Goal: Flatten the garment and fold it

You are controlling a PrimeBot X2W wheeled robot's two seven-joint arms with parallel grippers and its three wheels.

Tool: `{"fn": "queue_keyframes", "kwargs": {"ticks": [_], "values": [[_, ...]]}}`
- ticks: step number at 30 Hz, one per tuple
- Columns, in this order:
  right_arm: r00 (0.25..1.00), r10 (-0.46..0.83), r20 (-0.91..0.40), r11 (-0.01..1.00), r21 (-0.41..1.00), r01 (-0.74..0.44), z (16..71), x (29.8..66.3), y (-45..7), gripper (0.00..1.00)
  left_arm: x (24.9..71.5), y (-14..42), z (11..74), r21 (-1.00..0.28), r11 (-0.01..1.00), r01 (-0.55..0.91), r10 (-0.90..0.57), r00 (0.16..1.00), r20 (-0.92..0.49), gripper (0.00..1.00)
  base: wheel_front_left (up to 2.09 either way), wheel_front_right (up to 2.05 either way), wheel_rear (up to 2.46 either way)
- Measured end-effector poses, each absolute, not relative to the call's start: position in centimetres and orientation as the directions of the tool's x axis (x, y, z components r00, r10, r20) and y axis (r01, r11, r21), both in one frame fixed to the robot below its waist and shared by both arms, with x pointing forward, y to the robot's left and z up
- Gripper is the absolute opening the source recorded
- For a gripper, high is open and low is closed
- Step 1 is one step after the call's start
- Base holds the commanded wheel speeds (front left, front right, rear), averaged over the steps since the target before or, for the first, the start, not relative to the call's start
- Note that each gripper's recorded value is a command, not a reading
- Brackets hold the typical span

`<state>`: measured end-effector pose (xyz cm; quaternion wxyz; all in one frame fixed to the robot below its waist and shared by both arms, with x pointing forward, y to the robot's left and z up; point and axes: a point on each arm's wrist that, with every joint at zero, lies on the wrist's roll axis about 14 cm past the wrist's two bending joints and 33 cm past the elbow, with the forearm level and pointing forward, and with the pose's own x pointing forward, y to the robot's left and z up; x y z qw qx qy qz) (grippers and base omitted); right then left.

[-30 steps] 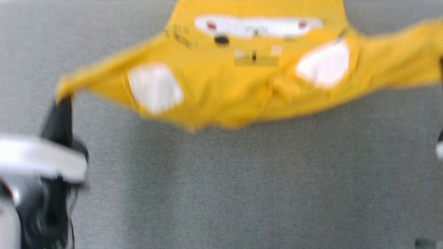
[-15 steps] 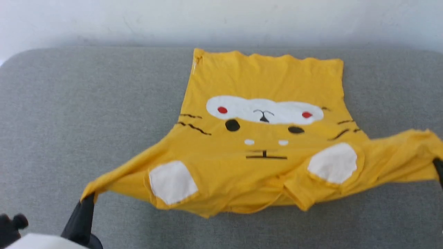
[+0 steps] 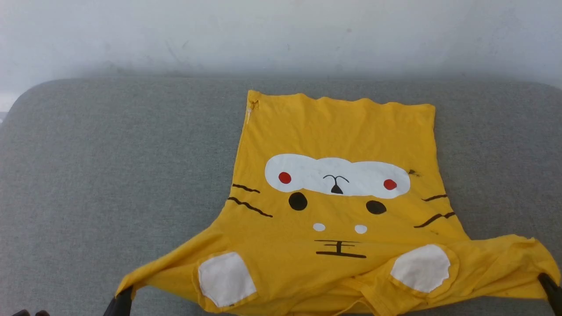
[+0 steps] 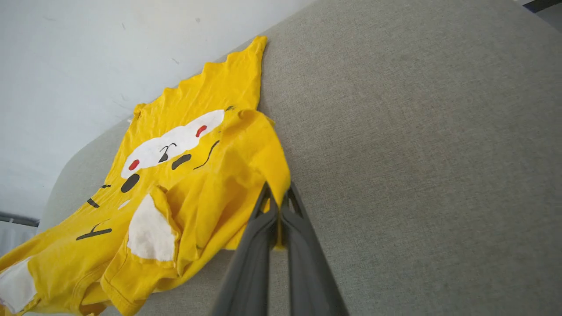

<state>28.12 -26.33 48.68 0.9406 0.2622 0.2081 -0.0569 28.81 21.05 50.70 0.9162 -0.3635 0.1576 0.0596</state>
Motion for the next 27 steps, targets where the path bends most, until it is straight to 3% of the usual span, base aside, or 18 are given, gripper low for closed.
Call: {"fn": "queue_keyframes", "kwargs": {"ticks": [12, 22, 23, 24, 25, 27], "values": [[0.805, 0.009, -0.594, 0.948, 0.260, 0.181, 42.5, 29.5, -23.6, 0.00, 31.5, 19.3, 48.3, -0.588, 0.780, -0.216, -0.041, 0.919, -0.392, 0.00, 0.00, 0.00, 0.00], [0.738, 0.057, -0.673, 0.954, 0.254, 0.157, 37.0, 30.3, -21.4, 0.00, 32.9, 18.6, 46.8, -0.506, 0.836, -0.212, -0.041, 0.896, -0.443, 0.00, 0.00, 0.00, 0.00], [0.739, 0.058, -0.671, 0.954, 0.255, 0.156, 36.8, 30.5, -21.4, 0.18, 32.9, 18.8, 46.8, -0.498, 0.840, -0.216, -0.034, 0.895, -0.445, 0.00, 0.00, 0.00, 0.00], [0.741, 0.058, -0.669, 0.955, 0.253, 0.153, 36.7, 30.6, -21.3, 0.42, 32.9, 18.9, 46.9, -0.490, 0.844, -0.218, -0.028, 0.894, -0.446, 0.00, 0.00, 0.00, 0.00], [0.744, 0.057, -0.666, 0.956, 0.251, 0.151, 36.7, 30.6, -21.4, 1.00, 32.9, 19.0, 47.0, -0.482, 0.849, -0.218, -0.023, 0.895, -0.445, 0.00, 0.00, 0.00, 0.00], [0.748, 0.055, -0.661, 0.953, 0.258, 0.157, 36.8, 30.7, -21.6, 1.00, 32.9, 19.1, 47.3, -0.475, 0.855, -0.209, -0.023, 0.899, -0.438, 0.00, 0.00, 0.00, 0.00]]}}
